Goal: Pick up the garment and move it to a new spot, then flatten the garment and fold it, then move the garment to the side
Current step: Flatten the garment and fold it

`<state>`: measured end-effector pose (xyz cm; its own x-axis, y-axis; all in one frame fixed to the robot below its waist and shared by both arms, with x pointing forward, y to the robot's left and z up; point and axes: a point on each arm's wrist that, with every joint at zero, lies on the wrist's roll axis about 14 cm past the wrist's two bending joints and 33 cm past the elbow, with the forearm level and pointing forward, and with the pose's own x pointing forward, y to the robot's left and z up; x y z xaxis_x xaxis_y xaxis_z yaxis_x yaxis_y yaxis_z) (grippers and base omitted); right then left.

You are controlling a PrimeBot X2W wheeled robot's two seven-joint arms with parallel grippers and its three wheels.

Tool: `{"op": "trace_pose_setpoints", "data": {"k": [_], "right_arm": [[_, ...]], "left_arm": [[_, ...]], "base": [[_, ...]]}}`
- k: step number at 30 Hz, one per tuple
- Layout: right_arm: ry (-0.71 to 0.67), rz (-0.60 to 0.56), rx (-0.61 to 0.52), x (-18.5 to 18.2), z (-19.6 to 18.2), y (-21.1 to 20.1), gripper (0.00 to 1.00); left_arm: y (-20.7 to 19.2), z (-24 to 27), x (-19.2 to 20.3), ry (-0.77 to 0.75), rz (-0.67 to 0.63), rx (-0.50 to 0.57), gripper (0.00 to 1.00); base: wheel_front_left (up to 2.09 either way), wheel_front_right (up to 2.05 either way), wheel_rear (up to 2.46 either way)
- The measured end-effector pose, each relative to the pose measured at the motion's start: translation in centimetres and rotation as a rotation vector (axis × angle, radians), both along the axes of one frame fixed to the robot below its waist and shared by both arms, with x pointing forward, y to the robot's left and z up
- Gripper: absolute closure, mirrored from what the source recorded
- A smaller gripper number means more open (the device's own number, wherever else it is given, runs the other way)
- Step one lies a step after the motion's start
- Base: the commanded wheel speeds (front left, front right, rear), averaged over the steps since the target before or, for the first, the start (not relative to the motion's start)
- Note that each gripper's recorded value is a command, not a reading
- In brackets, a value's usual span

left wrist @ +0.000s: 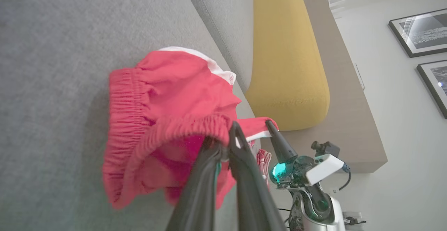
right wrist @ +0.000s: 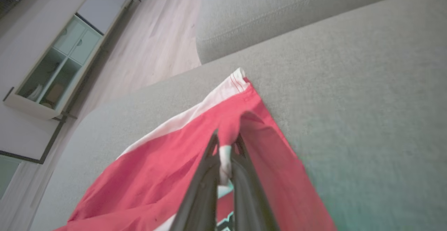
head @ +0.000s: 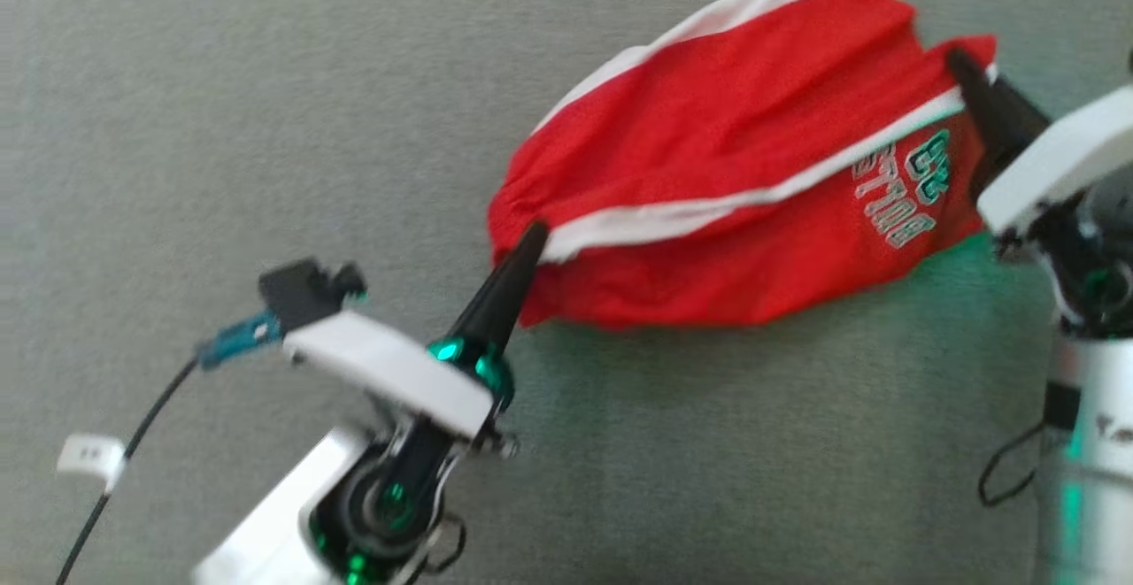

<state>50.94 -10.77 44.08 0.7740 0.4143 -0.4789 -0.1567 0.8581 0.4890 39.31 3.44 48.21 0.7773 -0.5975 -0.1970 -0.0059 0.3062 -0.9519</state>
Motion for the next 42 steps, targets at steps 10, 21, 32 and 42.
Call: {"op": "trace_pose_setpoints", "data": {"k": [10, 21, 32, 42], "right_arm": [[0.039, 0.065, -0.051, 4.4, -1.7, 2.3, 1.0], [0.043, 0.083, -0.079, 7.3, -2.9, 3.9, 1.0], [0.031, 0.084, -0.099, 7.4, -3.4, 4.3, 0.0], [-0.084, 0.139, -0.275, 7.0, -0.9, 1.5, 0.0]], "left_arm": [[1.6, -0.9, 3.3, 0.027, 0.07, 0.076, 1.0], [3.7, -2.9, 5.5, 0.098, 0.166, 0.097, 1.0], [4.6, -4.3, 5.9, 0.093, 0.197, 0.169, 0.0], [6.2, -4.1, 4.0, -0.175, 0.144, 0.575, 0.0]], "base": [[0.0, 0.0, 0.0], [0.0, 0.0, 0.0], [0.0, 0.0, 0.0], [0.0, 0.0, 0.0]]}}
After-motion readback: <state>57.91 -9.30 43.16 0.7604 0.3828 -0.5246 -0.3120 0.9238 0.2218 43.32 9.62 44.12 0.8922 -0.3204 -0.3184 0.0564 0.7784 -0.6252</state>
